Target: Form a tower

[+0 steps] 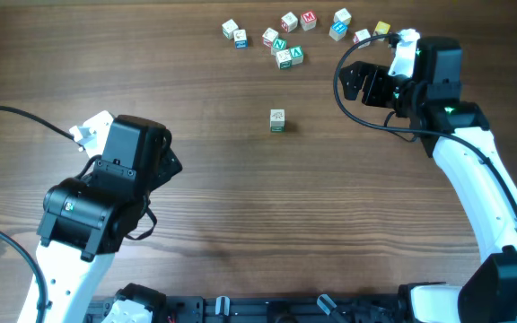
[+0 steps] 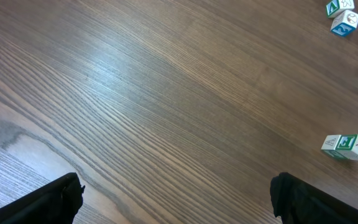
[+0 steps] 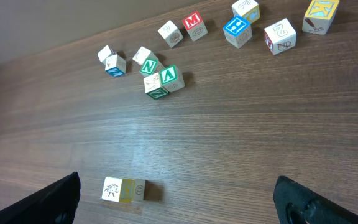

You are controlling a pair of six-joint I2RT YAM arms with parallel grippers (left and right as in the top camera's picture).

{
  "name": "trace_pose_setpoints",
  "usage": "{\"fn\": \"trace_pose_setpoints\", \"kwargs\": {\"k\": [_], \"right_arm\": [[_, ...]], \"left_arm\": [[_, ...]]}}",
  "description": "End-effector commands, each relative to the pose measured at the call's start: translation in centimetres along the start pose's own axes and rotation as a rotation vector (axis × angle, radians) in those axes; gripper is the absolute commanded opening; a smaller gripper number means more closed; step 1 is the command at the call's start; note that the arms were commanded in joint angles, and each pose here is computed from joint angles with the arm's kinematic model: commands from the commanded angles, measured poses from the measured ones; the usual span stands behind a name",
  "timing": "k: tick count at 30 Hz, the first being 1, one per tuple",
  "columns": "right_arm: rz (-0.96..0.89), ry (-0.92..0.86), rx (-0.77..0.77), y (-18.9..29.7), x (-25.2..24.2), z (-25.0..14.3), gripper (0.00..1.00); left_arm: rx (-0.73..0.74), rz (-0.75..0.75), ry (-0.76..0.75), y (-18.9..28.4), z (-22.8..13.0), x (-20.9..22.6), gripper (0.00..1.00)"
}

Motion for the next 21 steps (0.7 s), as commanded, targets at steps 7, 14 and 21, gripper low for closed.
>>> {"fn": "trace_pose_setpoints", "kwargs": {"k": [7,14,21], "right_arm": [[0.002,0.025,-0.024,0.28,0.47,0.91,1.0],[0.002,0.025,-0.024,0.27,0.46,0.9,1.0],[-0.003,0.022,-0.014,0.01,0.28,0.71,1.0]], "left_arm": [[0.012,0.004,0.021,-0.24,-0.22,0.17,1.0],[0.013,0.004,0.021,-0.24,-0.23,0.18,1.0],[0.026,0.014,0.014,-0.23,-0.49,0.38,1.0]]}}
Point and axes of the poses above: each gripper's point midway between its finger pads, its own y axis back along the fingers, its own x axis along the line the jaws close on, z = x × y, the point moved 5 cm from there along y, back along the fingers, and after that the axes turned 10 degrees about -y, right-handed, at the moved point
